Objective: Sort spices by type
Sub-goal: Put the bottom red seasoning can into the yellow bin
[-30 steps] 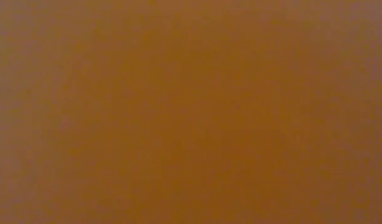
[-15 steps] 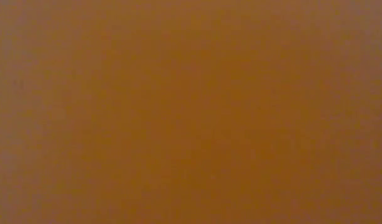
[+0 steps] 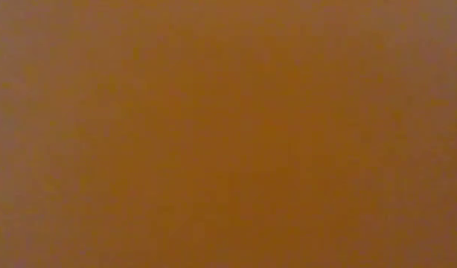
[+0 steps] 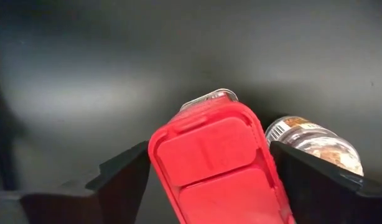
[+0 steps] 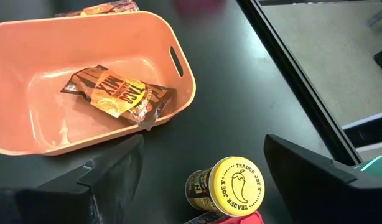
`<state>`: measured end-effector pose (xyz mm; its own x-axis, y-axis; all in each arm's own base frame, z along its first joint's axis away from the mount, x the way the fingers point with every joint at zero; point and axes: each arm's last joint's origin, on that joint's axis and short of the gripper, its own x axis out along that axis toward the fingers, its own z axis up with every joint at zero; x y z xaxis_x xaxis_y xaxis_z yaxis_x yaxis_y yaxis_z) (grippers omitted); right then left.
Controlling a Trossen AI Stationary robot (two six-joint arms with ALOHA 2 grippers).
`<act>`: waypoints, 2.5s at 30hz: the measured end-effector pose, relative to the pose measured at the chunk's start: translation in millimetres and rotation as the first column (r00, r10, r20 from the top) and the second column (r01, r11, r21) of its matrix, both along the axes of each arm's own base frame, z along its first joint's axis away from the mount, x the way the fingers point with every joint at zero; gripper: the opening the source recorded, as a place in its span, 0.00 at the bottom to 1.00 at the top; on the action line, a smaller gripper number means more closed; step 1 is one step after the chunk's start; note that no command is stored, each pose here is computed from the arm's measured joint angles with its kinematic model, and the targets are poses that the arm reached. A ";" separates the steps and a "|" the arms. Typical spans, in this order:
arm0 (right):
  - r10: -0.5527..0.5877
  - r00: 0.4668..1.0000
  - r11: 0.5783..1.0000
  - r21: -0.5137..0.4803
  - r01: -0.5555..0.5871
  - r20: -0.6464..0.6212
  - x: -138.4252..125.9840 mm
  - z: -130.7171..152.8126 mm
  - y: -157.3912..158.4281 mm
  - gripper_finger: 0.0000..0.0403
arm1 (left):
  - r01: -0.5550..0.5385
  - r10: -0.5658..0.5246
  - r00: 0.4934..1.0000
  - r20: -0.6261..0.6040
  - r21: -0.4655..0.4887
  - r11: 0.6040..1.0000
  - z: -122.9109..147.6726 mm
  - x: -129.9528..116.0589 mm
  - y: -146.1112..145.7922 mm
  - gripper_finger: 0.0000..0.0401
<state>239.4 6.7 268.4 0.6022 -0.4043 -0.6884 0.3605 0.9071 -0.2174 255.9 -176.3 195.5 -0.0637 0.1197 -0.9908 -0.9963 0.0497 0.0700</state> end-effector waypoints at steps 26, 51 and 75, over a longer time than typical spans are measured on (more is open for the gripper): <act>0.008 0.999 1.000 -0.007 -0.007 0.047 -8.0 24.5 -0.8 0.80 | 0.304 -0.295 0.949 -0.109 0.070 0.950 78.7 -25.4 21.1 0.50; -0.179 0.980 0.930 0.308 0.199 -0.092 -86.0 34.7 46.8 0.55 | 0.966 -0.999 0.031 -0.009 0.258 0.028 155.4 84.4 -35.0 0.50; -0.156 0.983 0.925 0.334 0.181 -0.098 -83.3 29.4 64.2 0.48 | 0.963 -0.985 -0.074 0.157 0.268 -0.029 103.3 148.1 -48.9 0.50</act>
